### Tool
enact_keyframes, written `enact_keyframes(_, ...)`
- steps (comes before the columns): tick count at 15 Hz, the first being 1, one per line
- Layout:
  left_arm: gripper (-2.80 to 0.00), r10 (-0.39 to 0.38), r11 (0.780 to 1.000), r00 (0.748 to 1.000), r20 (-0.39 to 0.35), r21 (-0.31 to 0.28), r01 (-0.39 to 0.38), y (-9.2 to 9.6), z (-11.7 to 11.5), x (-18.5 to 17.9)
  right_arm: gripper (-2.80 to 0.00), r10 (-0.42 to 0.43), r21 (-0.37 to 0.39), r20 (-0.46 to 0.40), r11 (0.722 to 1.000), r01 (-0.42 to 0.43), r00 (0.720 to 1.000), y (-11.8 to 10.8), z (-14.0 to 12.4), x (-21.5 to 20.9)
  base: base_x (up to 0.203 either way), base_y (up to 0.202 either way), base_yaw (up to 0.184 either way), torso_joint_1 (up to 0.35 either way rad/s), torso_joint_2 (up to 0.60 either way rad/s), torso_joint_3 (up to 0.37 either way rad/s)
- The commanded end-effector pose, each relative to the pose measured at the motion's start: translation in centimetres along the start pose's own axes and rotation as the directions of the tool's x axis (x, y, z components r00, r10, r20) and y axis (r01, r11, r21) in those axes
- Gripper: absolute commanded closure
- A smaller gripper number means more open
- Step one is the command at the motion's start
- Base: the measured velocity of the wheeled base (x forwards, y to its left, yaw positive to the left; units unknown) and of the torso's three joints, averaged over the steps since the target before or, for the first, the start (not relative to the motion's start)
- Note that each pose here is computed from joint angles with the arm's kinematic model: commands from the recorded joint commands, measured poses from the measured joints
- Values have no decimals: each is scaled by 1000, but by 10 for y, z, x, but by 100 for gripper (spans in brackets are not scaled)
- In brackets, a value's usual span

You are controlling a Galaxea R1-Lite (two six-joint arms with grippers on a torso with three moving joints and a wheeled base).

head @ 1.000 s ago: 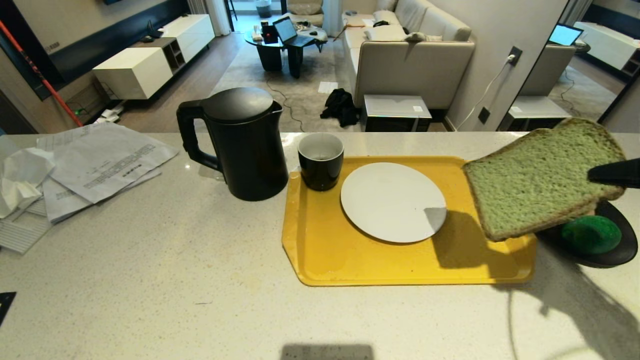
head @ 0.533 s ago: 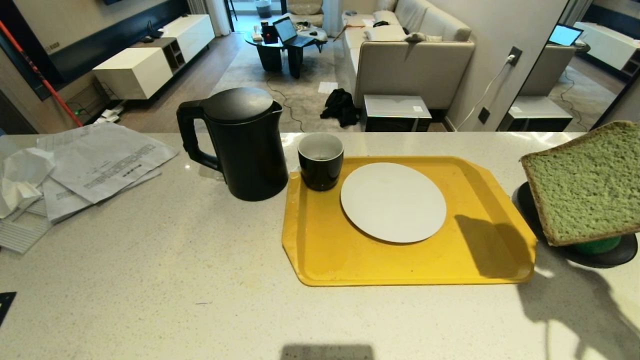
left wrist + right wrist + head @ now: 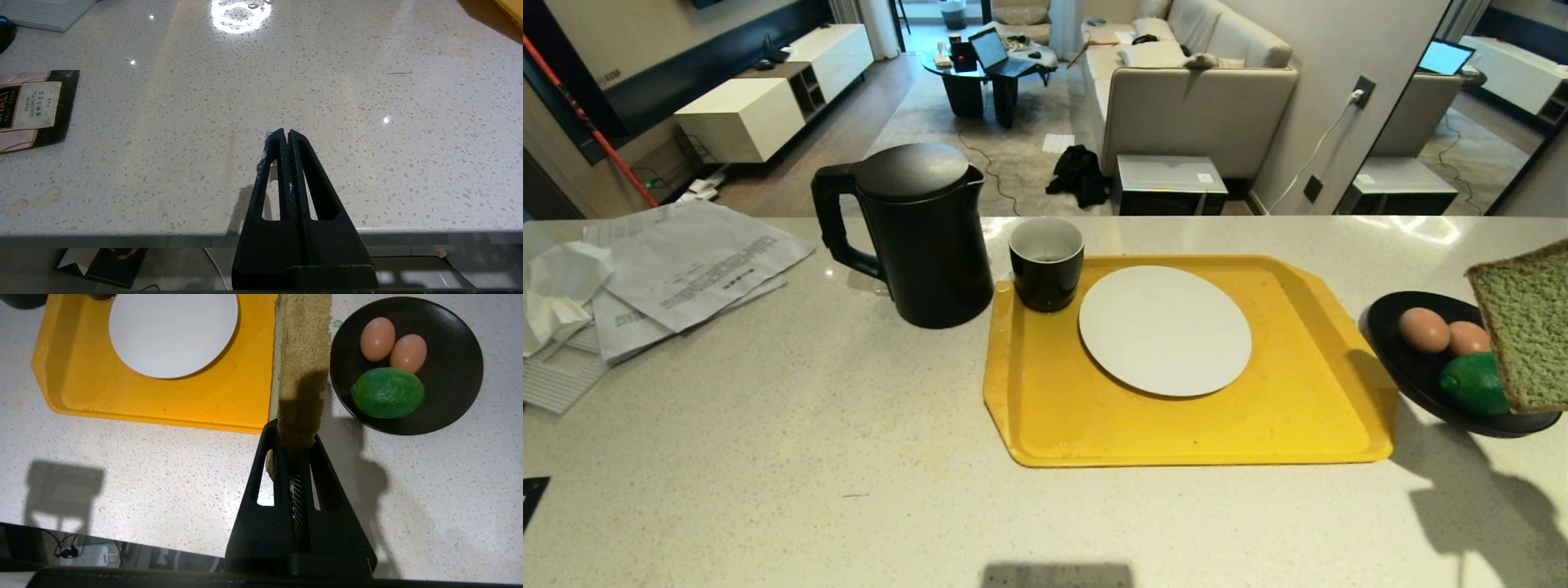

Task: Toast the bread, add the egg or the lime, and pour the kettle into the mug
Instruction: Put the bread slices in the toaster

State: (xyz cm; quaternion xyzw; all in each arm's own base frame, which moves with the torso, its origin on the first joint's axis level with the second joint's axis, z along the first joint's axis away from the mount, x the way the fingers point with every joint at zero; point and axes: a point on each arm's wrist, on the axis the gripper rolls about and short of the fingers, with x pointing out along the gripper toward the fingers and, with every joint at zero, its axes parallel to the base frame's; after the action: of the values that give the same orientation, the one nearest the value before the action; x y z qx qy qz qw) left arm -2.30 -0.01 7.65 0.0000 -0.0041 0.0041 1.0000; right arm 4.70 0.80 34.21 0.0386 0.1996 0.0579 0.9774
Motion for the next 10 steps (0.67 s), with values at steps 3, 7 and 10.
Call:
enact_keyframes(3, 0, 1, 1000, 1000, 1, 0, -1, 0, 0, 0, 0, 38, -54, -2, 998, -38, 999, -2, -16, -11, 0, 0, 0, 0, 0, 0)
enact_keyframes(7, 0, -1, 1000, 1000, 1, 0, 1, 0, 0, 0, 0, 68, -59, 4, 996, -68, 998, -1, -15, -13, 0, 0, 0, 0, 0, 0)
enact_keyframes(10, 0, 0, 1000, 1000, 1, 0, 0, 0, 0, 0, 0, 67, -59, 9, 996, -66, 998, -1, -17, -15, 0, 0, 0, 0, 0, 0)
